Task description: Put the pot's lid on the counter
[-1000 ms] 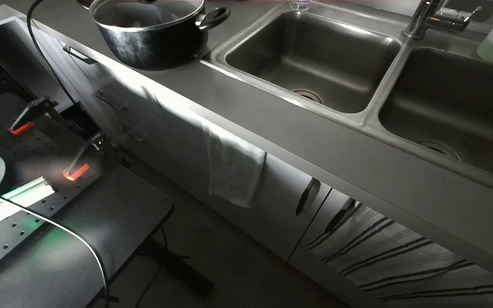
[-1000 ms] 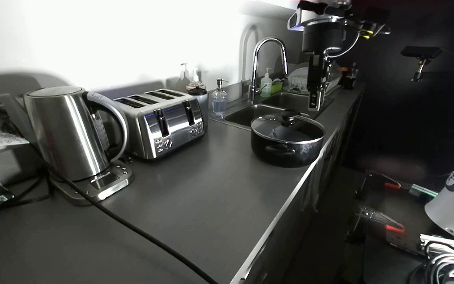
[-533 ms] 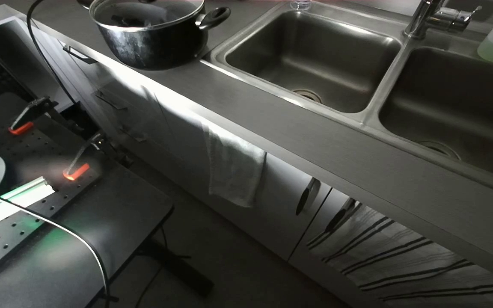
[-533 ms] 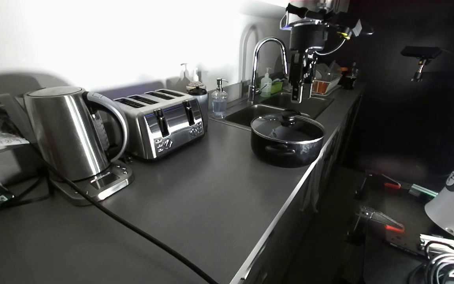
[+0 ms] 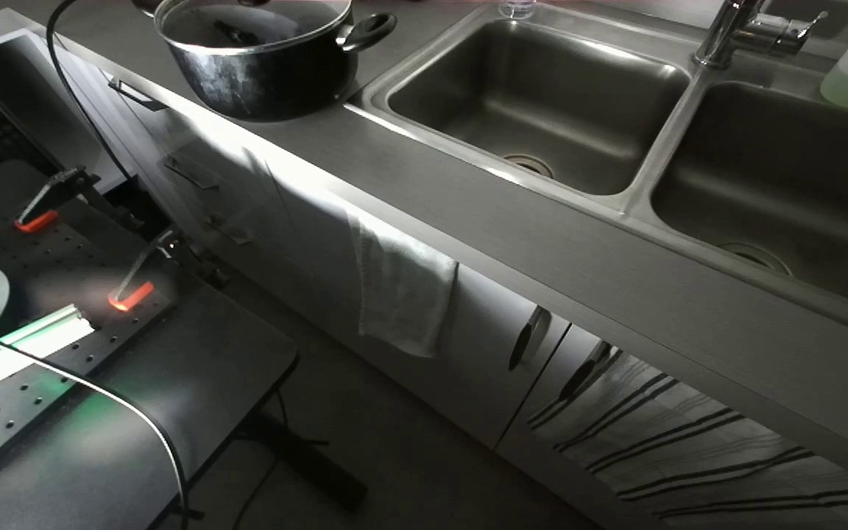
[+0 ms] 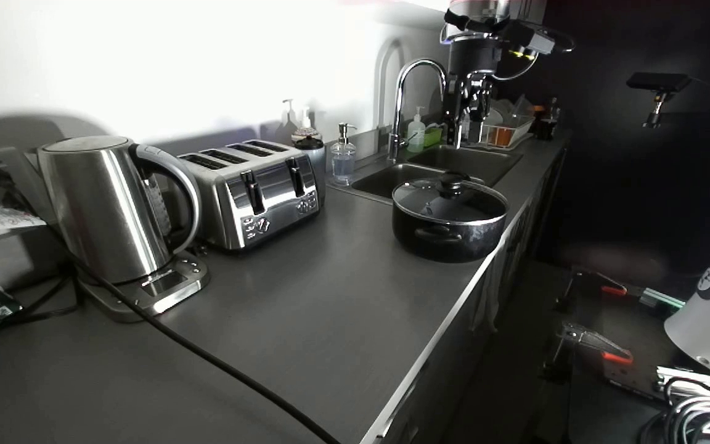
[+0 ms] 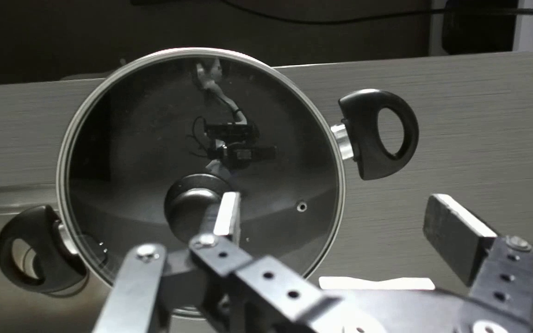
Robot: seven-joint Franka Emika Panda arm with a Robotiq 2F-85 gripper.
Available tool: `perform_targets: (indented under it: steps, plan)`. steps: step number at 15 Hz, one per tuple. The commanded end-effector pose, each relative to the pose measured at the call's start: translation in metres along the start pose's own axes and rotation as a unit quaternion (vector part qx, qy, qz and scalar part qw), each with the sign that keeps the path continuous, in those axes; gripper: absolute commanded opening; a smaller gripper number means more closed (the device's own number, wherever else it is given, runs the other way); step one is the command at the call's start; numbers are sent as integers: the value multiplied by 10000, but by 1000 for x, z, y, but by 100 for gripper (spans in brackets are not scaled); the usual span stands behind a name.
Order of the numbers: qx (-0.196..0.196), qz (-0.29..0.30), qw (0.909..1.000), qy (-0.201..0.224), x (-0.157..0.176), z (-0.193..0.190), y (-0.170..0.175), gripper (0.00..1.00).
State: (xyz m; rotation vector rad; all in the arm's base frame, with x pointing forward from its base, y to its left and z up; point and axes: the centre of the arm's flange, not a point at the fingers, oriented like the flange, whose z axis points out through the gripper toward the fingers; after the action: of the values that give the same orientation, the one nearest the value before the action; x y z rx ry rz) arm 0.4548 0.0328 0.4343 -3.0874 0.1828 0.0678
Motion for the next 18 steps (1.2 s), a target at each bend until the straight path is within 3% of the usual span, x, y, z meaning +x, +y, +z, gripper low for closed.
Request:
perform_targets:
  steps: [1,9,18]
  plan:
    - [-205,318,9992,103,13,2,18,100]
    - [-423,980,9938,304,30,18,54,100]
    - [-727,1324,9884,177,41,62,59,100]
